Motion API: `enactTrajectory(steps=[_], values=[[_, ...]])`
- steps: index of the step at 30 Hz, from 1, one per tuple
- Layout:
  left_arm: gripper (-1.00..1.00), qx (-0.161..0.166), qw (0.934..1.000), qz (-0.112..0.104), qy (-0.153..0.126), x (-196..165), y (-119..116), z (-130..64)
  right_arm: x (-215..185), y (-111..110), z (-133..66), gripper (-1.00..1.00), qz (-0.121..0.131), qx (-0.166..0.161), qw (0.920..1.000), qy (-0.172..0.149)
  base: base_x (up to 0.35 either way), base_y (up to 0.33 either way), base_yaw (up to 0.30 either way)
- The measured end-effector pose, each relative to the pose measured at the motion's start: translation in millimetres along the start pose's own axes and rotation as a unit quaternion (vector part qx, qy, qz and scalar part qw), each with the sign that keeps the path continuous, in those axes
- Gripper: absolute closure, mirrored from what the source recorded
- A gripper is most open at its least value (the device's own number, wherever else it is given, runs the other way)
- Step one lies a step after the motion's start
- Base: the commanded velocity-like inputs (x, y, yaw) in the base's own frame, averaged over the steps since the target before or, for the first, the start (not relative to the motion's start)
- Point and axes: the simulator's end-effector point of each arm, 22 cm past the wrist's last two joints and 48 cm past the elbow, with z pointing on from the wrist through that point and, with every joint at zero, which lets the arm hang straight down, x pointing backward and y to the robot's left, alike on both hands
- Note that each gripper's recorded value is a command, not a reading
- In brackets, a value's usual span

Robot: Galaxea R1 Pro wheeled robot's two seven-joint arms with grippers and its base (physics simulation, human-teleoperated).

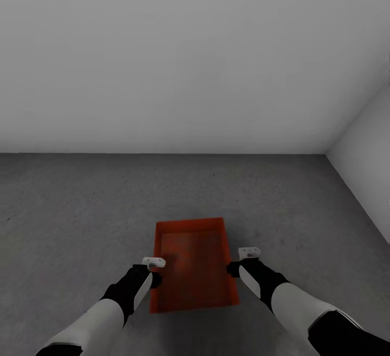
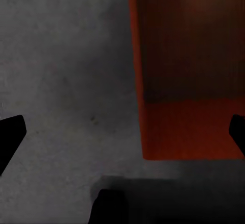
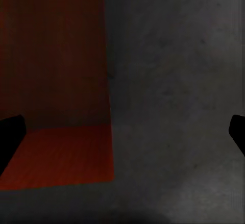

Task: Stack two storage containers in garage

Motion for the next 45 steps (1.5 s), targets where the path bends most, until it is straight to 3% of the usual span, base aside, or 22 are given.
enactTrajectory(steps=[45], values=[[-1.0, -0.004, 0.9996, -0.004, -0.027, -38.2, 17.1, -102.1, -46.1, -1.5, -101.2, -1.0, -0.002, -0.003, 0.9997, -0.025, 0.0, 0.0, 0.0]])
